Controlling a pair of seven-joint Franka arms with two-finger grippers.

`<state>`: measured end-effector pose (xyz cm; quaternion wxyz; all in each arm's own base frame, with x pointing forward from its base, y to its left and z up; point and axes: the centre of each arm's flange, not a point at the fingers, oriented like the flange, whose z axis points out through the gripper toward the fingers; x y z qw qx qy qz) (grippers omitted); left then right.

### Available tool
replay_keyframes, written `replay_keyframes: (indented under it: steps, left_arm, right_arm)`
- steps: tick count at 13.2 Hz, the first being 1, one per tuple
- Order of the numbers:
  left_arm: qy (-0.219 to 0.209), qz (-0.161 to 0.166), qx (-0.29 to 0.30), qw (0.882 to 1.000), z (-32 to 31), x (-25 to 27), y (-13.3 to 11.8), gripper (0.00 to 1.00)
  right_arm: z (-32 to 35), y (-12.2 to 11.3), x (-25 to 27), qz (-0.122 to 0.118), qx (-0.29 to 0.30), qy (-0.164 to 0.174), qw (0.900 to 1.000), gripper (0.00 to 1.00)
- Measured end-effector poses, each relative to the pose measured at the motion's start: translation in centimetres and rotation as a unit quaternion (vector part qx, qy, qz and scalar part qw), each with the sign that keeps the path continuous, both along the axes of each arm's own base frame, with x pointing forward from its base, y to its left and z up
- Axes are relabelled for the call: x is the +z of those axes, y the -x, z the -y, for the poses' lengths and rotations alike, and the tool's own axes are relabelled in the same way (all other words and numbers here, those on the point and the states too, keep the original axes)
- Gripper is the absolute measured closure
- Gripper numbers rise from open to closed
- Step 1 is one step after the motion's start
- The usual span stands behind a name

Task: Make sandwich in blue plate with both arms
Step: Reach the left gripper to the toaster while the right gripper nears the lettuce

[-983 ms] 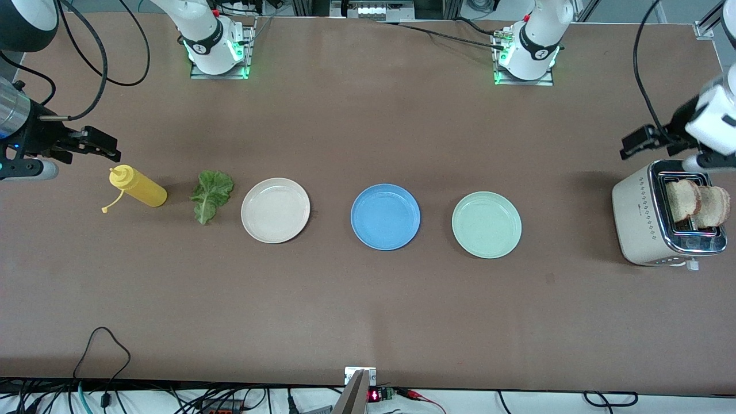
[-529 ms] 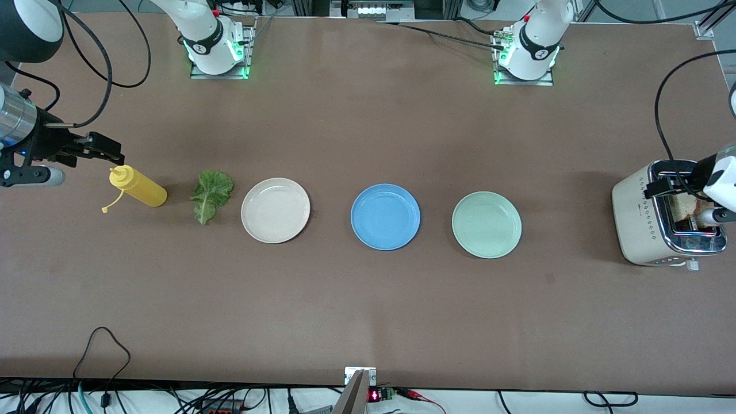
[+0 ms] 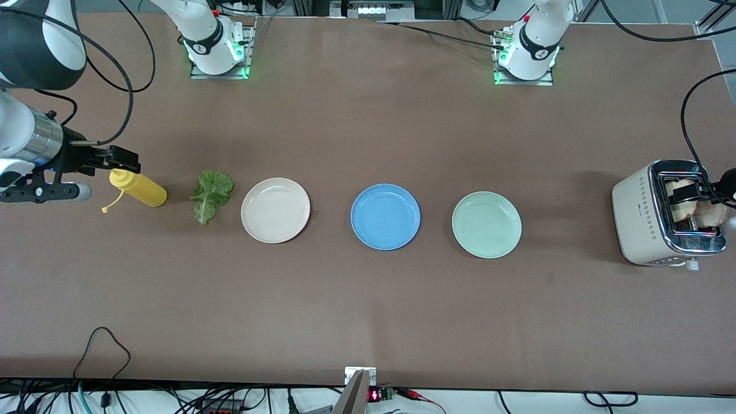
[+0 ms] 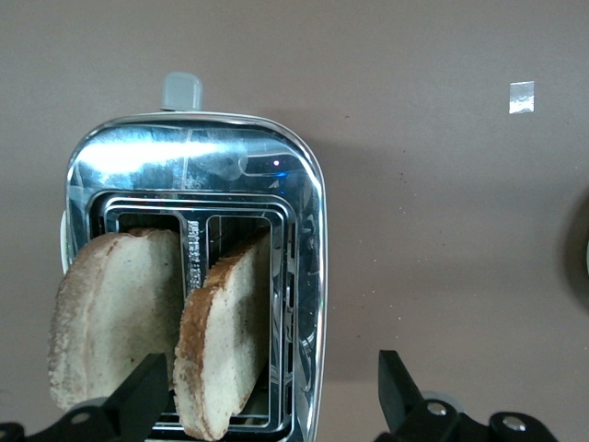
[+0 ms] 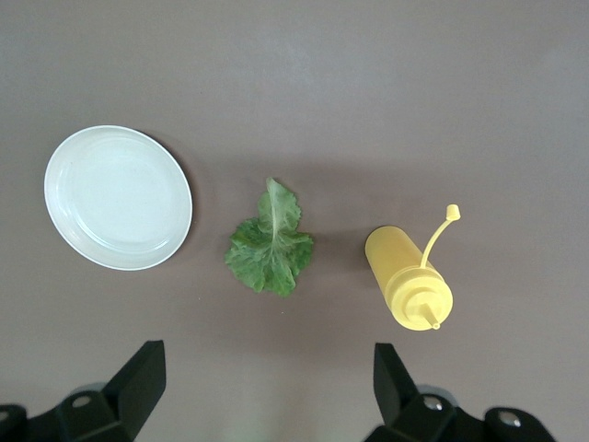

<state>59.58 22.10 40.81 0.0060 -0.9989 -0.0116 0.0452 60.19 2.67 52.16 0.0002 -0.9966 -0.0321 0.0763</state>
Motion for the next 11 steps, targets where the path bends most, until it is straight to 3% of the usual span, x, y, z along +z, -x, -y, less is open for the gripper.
replay_keyframes:
  steps: [8, 10, 11]
  left_arm:
    - [0.014, -0.016, -0.024, 0.999, -2.4, -3.0, 0.5, 0.0]
    - [0.016, -0.019, -0.026, 0.999, -2.4, -3.5, 0.4, 0.04]
    - [0.016, -0.02, -0.025, 0.999, -2.4, -3.6, 0.4, 0.12]
  right_arm:
    - [-0.3, 0.0, -0.5, -0.009, 0.002, 0.001, 1.0, 0.0]
    - [-0.4, 0.1, -0.5, -0.011, 0.003, 0.001, 1.0, 0.0]
    - [-0.4, 0.1, -0.6, -0.011, 0.003, 0.001, 1.0, 0.0]
